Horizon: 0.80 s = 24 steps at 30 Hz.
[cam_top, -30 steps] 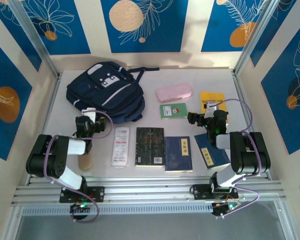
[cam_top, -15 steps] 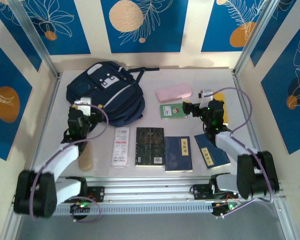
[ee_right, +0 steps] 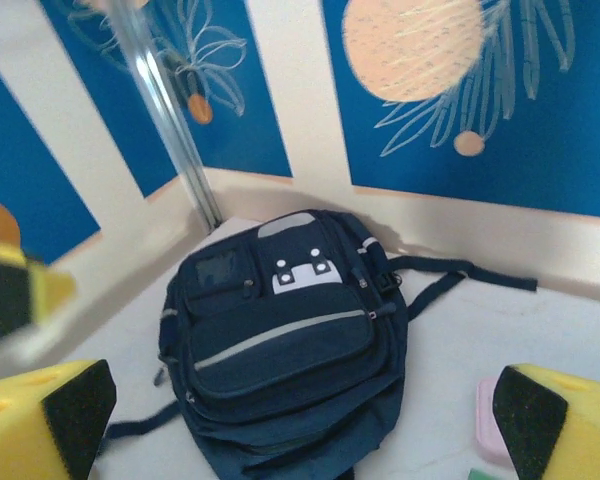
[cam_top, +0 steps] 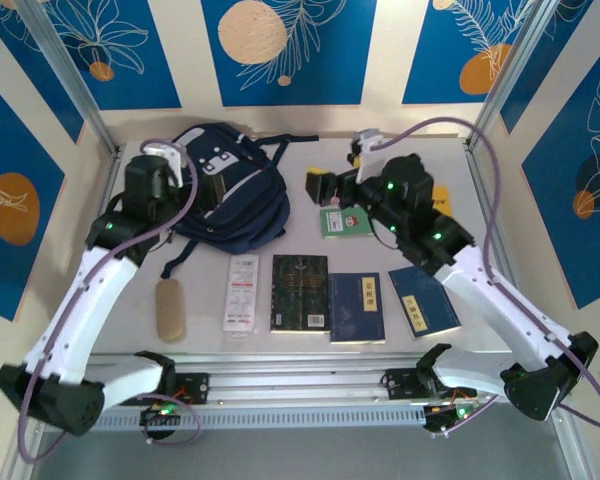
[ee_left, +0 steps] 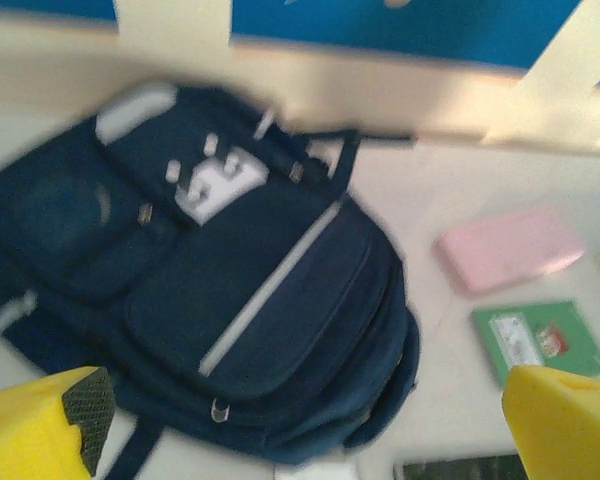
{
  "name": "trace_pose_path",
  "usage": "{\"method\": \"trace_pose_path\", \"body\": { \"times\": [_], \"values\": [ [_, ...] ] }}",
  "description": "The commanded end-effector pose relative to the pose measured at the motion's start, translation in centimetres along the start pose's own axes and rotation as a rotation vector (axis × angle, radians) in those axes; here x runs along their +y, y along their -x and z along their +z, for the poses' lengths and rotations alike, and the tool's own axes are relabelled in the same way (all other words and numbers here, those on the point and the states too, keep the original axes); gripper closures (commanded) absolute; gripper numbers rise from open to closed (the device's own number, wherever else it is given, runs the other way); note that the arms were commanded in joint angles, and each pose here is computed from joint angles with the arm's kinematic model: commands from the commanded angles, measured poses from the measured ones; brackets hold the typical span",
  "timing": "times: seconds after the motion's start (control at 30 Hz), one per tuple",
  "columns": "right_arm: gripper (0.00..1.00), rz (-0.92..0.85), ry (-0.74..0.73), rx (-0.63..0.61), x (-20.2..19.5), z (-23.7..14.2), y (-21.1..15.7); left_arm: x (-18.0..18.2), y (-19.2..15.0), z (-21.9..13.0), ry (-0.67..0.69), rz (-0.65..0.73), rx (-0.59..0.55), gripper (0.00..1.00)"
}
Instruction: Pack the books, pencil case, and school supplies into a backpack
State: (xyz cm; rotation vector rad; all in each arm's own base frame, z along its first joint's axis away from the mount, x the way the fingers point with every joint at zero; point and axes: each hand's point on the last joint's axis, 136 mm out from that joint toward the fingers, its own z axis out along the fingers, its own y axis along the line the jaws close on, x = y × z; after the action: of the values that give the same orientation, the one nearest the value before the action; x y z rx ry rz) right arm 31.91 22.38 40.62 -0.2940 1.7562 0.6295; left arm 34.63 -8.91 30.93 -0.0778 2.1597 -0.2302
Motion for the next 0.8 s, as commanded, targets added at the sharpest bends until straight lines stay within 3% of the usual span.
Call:
{"method": "trace_pose_path", "body": {
  "times": [0.0, 0.13, 0.23, 0.4, 0.53, 0.77],
  "values": [
    [0.01, 0.296, -0.055, 0.209, -2.9, -0.7, -4.9, 3.6, -7.5, 2.2, 0.137, -0.200, 0.312, 0.00],
    [0.01, 0.416, -0.026, 0.333, -3.4, -0.1, -7.6, 2.9, -7.2, 5.6, 0.029, -0.412, 0.335, 0.00],
    [0.00, 0.450, -0.059, 0.381, -3.7, 0.4, -10.0, 3.5, -7.5, 8.1, 0.045, -0.486, 0.381, 0.00],
    [0.08, 0.537, -0.036, 0.428, -3.7, 0.6, -11.7, 5.0, -9.0, 12.3, 0.028, -0.671, 0.445, 0.03],
    [0.15, 0.557, -0.037, 0.420, -3.9, 0.7, -12.2, 5.6, -9.3, 15.3, -0.002, -0.756, 0.449, 0.11],
    [0.29, 0.564, -0.046, 0.432, -4.3, 1.0, -13.0, 5.7, -8.6, 17.9, -0.016, -0.777, 0.423, 0.37]
  ]
}}
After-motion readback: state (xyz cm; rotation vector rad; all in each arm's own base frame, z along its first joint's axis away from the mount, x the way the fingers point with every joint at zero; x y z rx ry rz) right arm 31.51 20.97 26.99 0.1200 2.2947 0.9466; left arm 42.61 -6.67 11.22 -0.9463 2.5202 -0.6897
